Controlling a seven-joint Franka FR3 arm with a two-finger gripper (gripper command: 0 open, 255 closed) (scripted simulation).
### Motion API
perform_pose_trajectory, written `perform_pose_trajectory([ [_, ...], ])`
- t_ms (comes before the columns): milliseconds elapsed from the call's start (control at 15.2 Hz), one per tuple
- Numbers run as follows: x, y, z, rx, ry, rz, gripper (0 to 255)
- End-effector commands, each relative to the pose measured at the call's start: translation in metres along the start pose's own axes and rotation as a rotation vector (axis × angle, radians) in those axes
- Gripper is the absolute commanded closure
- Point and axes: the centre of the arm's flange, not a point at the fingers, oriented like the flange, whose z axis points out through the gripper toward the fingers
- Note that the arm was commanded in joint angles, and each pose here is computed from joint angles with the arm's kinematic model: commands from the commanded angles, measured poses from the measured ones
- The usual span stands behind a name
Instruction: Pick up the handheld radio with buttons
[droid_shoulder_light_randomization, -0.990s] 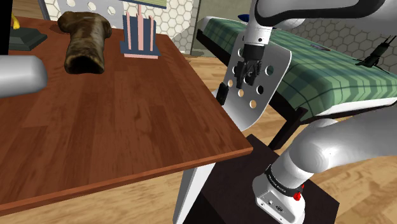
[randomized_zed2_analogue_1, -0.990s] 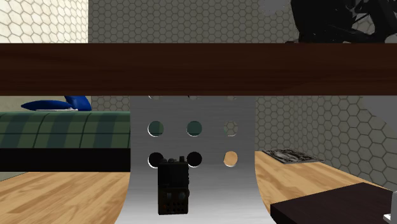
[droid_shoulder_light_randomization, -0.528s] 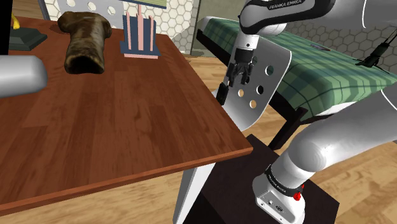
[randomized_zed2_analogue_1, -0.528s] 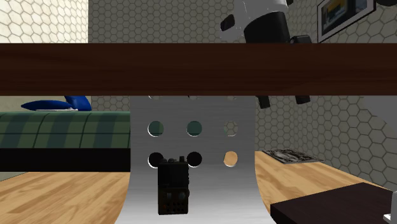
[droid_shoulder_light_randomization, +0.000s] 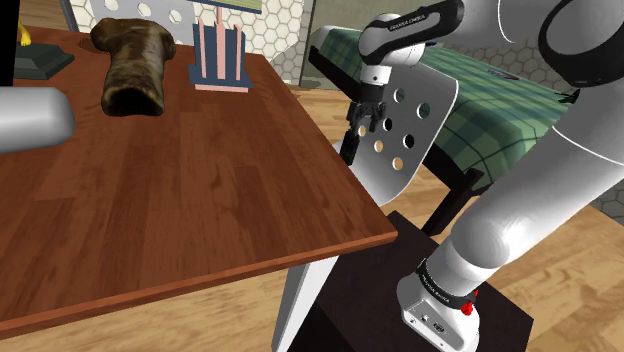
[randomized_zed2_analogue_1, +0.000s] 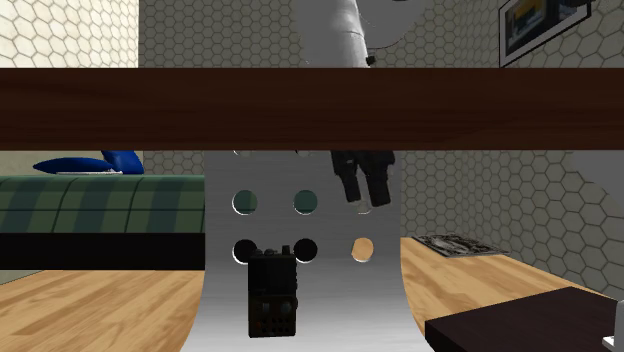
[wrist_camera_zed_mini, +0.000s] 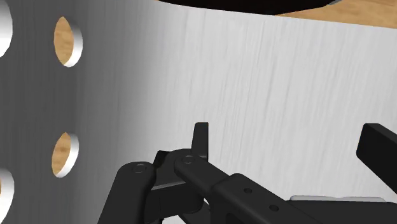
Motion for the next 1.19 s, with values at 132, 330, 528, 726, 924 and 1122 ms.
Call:
perform_pose_trajectory([
  [132,0.040,0.031,0.016,0.002,0.005,0.040,0],
  [330,0.070,0.055,0.027,0.004,0.009,0.070,0],
  [528,0.099,0.079,0.037,0.006,0.013,0.100,0],
  [726,0.127,0.105,0.047,0.008,0.017,0.130,0],
  [924,0.135,0.110,0.060,0.008,0.018,0.136,0],
  [1122,0.138,0.110,0.075,0.008,0.018,0.136,0],
])
